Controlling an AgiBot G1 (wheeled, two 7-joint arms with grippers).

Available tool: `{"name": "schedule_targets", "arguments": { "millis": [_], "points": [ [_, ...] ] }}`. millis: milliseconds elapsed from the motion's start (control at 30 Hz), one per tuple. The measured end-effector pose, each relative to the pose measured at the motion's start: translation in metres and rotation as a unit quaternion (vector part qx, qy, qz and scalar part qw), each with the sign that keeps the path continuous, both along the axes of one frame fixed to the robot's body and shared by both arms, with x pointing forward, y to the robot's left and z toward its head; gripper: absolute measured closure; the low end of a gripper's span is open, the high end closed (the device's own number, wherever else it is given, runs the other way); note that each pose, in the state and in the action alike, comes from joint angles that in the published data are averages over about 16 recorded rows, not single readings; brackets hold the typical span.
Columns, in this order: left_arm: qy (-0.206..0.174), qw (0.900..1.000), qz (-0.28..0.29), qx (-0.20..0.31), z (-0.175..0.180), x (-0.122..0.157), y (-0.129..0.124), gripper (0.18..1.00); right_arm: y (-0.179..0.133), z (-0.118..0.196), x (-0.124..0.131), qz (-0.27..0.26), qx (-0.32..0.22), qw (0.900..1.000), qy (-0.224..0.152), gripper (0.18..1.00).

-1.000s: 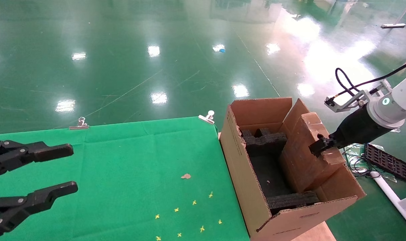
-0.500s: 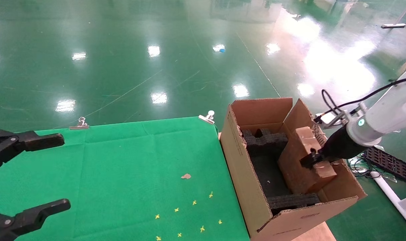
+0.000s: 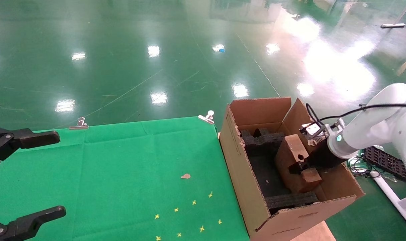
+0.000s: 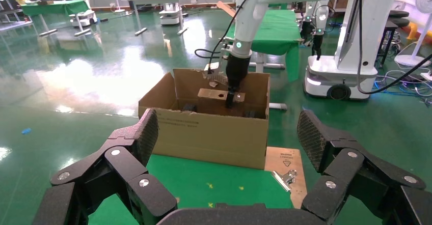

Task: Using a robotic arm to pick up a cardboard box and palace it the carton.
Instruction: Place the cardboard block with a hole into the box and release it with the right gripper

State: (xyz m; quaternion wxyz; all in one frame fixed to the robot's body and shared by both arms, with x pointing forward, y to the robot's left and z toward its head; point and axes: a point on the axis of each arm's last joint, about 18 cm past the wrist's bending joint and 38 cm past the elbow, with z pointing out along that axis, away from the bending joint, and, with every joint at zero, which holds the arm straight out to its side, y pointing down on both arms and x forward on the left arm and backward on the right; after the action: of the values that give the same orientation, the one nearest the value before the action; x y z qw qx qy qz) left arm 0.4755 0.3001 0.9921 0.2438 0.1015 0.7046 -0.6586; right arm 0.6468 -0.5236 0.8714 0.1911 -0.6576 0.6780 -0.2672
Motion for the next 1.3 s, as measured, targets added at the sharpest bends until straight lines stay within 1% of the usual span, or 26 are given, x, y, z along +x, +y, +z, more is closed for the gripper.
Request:
{"name": "schedule_targets", "arguments": {
  "millis": [333,567,900,1067,1300],
  "points": [
    [0.000,1.0000,0.000,0.000,0.000,0.000,0.000,0.185,0.002,-0.036,0.011,0.005,-0.008,1.000,-0.015,0.867],
    [0.000,1.0000,0.000,0.000,0.000,0.000,0.000,0.184,0.002,-0.048,0.012,0.008,-0.015,1.000,-0.016,0.871],
    [0.000,1.0000,0.000,0.000,0.000,0.000,0.000,0.184,-0.004,-0.046,0.012,0.002,-0.026,1.000,-0.018,0.859],
    [0.000,1.0000,0.000,0.000,0.000,0.000,0.000,0.184,-0.007,-0.040,0.012,-0.003,-0.029,0.999,-0.023,0.825],
    [0.000,1.0000,0.000,0.000,0.000,0.000,0.000,0.184,-0.010,-0.027,0.010,-0.004,-0.027,0.999,-0.029,0.731]
  ]
}}
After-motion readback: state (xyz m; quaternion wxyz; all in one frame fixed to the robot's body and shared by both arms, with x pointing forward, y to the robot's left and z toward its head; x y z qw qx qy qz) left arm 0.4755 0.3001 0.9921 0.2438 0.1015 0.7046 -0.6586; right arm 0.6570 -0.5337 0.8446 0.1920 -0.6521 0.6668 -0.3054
